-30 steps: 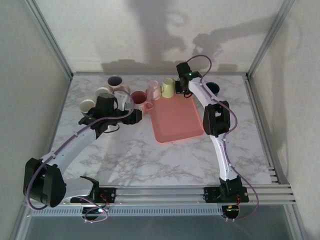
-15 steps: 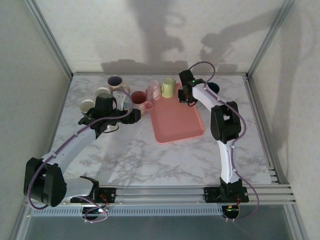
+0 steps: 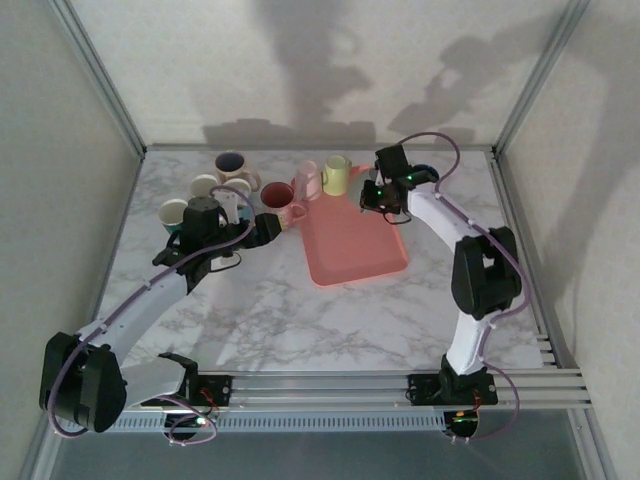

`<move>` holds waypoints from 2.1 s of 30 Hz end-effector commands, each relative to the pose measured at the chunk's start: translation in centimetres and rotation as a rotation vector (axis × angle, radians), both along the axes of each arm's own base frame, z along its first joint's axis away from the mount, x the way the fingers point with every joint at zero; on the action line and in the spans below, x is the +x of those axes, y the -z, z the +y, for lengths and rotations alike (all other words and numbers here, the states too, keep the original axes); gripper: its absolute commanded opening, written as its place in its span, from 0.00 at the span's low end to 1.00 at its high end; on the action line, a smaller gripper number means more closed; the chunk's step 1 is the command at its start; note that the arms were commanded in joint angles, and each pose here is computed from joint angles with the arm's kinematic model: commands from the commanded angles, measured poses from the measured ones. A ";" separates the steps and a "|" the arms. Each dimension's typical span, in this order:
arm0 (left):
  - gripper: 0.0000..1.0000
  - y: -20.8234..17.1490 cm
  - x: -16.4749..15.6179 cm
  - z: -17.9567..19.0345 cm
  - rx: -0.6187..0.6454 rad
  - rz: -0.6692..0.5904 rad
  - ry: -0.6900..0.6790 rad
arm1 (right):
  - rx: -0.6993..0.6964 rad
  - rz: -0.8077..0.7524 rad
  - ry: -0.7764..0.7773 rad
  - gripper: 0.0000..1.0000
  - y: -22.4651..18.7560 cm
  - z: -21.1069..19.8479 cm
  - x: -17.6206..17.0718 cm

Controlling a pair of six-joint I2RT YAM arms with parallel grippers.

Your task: Turn the mug right side up

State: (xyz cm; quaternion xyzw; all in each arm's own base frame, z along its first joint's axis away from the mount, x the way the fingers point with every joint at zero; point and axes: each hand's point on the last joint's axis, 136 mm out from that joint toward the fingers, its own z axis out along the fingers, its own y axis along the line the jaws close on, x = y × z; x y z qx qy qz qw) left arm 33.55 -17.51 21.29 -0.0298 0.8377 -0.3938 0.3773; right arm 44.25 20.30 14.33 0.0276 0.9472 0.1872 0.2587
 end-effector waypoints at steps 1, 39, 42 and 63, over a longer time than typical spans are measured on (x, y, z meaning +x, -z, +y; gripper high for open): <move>0.79 -2.3 -0.1 -0.6 -0.153 -0.019 -0.015 | 0.227 -0.143 -0.020 0.00 -6.4 2.5 0.3; 0.61 -13.1 -0.2 -9.0 -0.720 -0.060 0.199 | 0.946 -0.387 -0.451 0.00 -23.9 9.7 -13.4; 0.57 -13.0 -0.3 -9.7 -0.724 -0.046 0.206 | 0.952 -0.389 -0.464 0.00 -24.1 10.0 -13.8; 0.21 -14.2 -0.2 -9.9 -0.843 -0.075 0.199 | 0.986 -0.360 -0.483 0.00 -23.7 11.2 -15.1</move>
